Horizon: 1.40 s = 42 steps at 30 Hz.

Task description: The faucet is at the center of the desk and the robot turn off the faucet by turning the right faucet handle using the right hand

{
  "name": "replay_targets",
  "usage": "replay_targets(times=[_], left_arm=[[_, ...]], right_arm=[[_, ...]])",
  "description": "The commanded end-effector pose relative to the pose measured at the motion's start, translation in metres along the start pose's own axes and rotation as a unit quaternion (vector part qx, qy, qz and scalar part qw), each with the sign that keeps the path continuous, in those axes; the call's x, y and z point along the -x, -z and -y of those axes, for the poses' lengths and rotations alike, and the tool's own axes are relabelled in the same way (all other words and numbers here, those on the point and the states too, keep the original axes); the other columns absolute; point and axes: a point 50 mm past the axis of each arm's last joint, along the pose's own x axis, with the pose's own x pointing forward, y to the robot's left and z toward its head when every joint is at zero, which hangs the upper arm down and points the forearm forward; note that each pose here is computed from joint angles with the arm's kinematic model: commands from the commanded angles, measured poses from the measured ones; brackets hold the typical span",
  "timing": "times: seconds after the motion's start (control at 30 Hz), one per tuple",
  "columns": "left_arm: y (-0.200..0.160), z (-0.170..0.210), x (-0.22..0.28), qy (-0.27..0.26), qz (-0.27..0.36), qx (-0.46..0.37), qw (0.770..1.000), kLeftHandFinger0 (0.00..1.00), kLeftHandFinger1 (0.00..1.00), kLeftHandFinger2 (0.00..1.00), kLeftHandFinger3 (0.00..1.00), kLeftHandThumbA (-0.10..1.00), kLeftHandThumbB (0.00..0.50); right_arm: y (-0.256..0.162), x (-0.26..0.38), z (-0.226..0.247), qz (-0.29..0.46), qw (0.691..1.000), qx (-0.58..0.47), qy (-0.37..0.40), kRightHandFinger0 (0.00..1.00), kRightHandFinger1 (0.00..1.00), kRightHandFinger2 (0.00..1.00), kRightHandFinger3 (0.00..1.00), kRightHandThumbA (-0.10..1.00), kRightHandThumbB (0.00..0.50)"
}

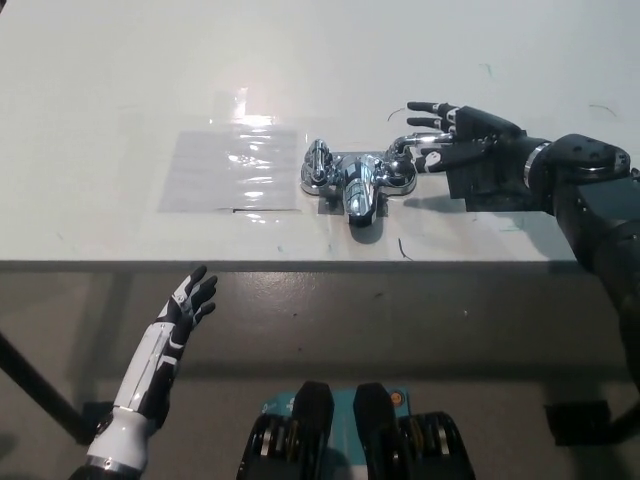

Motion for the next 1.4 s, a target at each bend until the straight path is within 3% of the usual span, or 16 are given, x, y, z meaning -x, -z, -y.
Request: replay_targets(times=[0.0, 0.43, 0.53, 0.9, 1.37], left_arm=[[-0.013, -0.005, -0.007, 0.01, 0.032, -0.01, 0.999, 1.0, 1.0, 1.0, 1.0, 0.98, 0.277], [-0.014, -0.005, -0.009, 0.01, 0.035, -0.012, 0.999, 1.0, 1.0, 1.0, 1.0, 0.99, 0.264], [-0.014, -0.005, -0.009, 0.009, 0.033, -0.013, 0.999, 1.0, 1.0, 1.0, 1.0, 0.99, 0.283], [-0.015, -0.006, -0.009, 0.01, 0.037, -0.013, 0.999, 1.0, 1.0, 1.0, 1.0, 0.99, 0.272], [-0.016, -0.007, -0.011, 0.007, 0.04, -0.015, 0.999, 1.0, 1.0, 1.0, 1.0, 0.99, 0.264]], right_arm=[[-0.036, -0.013, -0.025, 0.034, 0.997, 0.035, -0.059, 1.0, 1.0, 1.0, 1.0, 1.0, 0.415], [-0.04, -0.013, -0.035, 0.075, 0.991, 0.056, -0.095, 1.0, 1.0, 1.0, 1.0, 1.0, 0.409], [-0.043, -0.014, -0.038, 0.089, 0.99, 0.052, -0.098, 1.0, 1.0, 1.0, 1.0, 1.0, 0.388], [-0.039, -0.018, -0.055, 0.122, 0.989, 0.034, -0.07, 1.0, 1.0, 1.0, 1.0, 1.0, 0.389], [-0.013, -0.023, -0.083, 0.177, 0.984, -0.012, -0.023, 1.0, 1.0, 1.0, 1.0, 1.0, 0.28]])
